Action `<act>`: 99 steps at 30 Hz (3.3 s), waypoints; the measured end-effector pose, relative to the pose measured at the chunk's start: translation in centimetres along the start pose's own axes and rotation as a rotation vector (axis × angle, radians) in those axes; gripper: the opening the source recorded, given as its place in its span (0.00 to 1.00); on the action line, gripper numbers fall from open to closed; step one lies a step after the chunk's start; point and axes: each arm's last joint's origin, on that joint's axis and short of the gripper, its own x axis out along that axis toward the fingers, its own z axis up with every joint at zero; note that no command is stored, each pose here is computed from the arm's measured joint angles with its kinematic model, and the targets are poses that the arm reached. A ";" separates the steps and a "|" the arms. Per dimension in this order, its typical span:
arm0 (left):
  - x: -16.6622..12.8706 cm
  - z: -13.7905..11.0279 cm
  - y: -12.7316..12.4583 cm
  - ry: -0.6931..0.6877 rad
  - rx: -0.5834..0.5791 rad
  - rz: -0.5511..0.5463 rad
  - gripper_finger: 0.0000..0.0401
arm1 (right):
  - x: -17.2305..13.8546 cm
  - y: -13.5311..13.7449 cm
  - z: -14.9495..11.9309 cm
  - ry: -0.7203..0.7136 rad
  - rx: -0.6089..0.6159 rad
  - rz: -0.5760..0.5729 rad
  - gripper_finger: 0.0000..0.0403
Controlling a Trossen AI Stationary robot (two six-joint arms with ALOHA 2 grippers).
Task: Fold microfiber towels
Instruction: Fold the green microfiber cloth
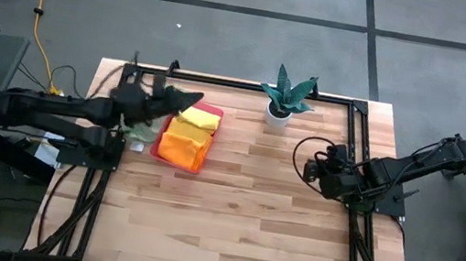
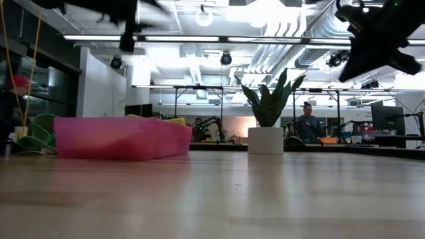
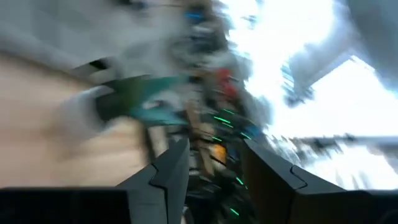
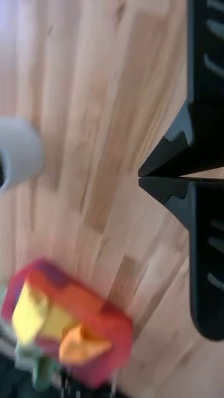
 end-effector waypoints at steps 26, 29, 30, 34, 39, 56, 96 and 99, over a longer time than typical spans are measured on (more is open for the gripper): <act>-3.6 4.8 1.5 0.862 0.942 1.379 0.33 | 0.7 2.0 1.6 -0.060 -0.015 0.142 0.00; -2.0 4.4 3.3 0.984 0.982 1.438 0.33 | 0.8 2.0 1.6 -0.044 -0.012 0.143 0.00; -1.7 4.2 3.8 1.030 0.997 1.458 0.33 | 0.8 2.0 1.6 -0.035 -0.014 0.145 0.00; -0.8 3.6 6.2 1.170 1.017 1.537 0.33 | 0.8 2.0 1.6 -0.021 -0.038 0.148 0.00; -0.7 3.0 9.1 1.259 1.005 1.605 0.33 | 0.8 2.0 1.6 -0.022 -0.042 0.148 0.00; -1.4 3.5 14.0 1.208 1.014 1.660 0.33 | 0.8 1.9 1.5 -0.019 -0.047 0.142 0.00; -1.9 8.9 -23.3 0.319 1.063 0.352 0.00 | 0.8 2.1 1.5 0.009 -0.109 0.162 0.00; 0.7 5.8 -23.8 0.378 1.080 0.265 0.00 | 0.8 2.1 1.5 0.011 -0.124 0.169 0.00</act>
